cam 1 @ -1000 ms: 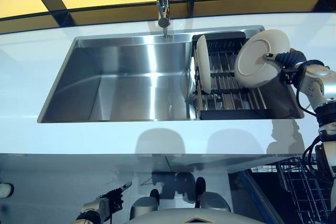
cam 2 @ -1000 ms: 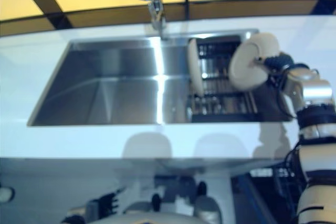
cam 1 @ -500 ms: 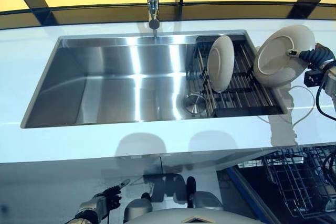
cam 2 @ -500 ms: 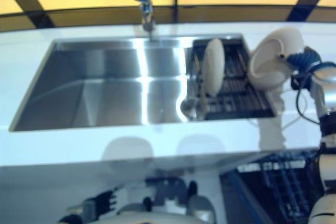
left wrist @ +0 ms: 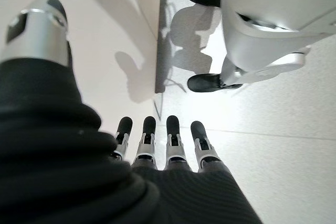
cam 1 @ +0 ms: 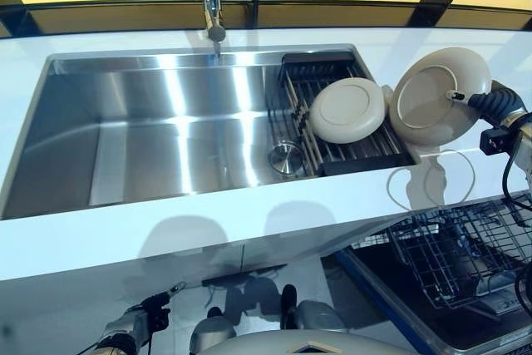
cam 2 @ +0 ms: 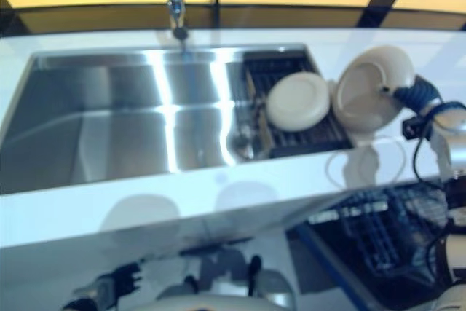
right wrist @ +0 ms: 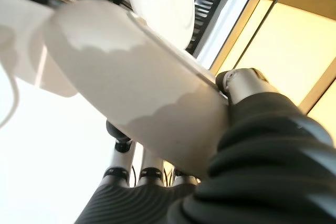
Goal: Take plates into dishwasher
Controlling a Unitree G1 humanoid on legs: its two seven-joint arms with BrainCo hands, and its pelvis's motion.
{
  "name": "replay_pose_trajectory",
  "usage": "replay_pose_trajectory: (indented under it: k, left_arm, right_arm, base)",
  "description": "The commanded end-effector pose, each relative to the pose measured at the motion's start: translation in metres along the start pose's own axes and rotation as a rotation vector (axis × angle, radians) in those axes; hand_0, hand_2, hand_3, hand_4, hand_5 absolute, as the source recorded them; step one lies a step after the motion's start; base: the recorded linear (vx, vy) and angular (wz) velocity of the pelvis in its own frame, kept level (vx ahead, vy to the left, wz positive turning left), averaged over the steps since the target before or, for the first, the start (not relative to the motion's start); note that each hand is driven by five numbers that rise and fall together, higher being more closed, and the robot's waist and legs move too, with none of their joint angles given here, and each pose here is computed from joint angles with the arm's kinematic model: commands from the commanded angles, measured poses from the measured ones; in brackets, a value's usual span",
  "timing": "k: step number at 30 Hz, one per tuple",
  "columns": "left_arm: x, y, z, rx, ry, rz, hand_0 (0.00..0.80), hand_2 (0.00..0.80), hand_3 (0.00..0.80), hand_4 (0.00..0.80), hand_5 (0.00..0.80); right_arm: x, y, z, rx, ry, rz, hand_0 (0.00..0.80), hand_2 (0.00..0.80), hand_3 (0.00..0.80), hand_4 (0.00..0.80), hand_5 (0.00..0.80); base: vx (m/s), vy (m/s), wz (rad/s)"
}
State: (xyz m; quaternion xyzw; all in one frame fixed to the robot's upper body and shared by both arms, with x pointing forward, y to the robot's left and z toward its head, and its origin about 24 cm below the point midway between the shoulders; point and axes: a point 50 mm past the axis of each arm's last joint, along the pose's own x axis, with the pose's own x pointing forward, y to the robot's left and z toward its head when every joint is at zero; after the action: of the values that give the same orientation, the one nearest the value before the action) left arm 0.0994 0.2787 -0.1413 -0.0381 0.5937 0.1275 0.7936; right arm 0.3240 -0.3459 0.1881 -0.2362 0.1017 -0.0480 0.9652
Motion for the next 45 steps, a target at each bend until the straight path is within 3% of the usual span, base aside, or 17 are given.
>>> replay_pose_trajectory:
  k: [1, 21, 36, 45]
  left_arm:
    - [0.0, 0.004, 0.002, 0.02, 0.011, 0.009, 0.0, 0.0, 0.0, 0.0, 0.0]
    - [0.001, 0.007, -0.01, 0.035, -0.007, 0.003, 0.0, 0.0, 0.0, 0.0, 0.0]
    - [0.0, 0.009, 0.001, 0.045, -0.048, 0.002, 0.0, 0.0, 0.0, 0.0, 0.0]
    - [0.0, 0.007, 0.007, 0.057, -0.061, -0.007, 0.0, 0.0, 0.0, 0.0, 0.0]
  right_arm:
    - [-0.023, -0.059, 0.005, -0.136, 0.04, -0.23, 0.8, 0.8, 0.8, 0.8, 0.8]
    - [-0.062, -0.077, -0.037, -0.297, 0.151, -0.195, 0.8, 0.8, 0.8, 0.8, 0.8]
    - [-0.071, -0.039, -0.091, -0.388, 0.28, 0.005, 0.8, 0.8, 0.8, 0.8, 0.8]
    - [-0.067, -0.02, -0.103, -0.437, 0.28, 0.042, 0.8, 0.8, 0.8, 0.8, 0.8]
  base:
    - [-0.029, -0.026, -0.25]
    - [-0.022, -0.002, -0.08]
    - [-0.021, -0.003, -0.06]
    - [0.0, 0.0, 0.0]
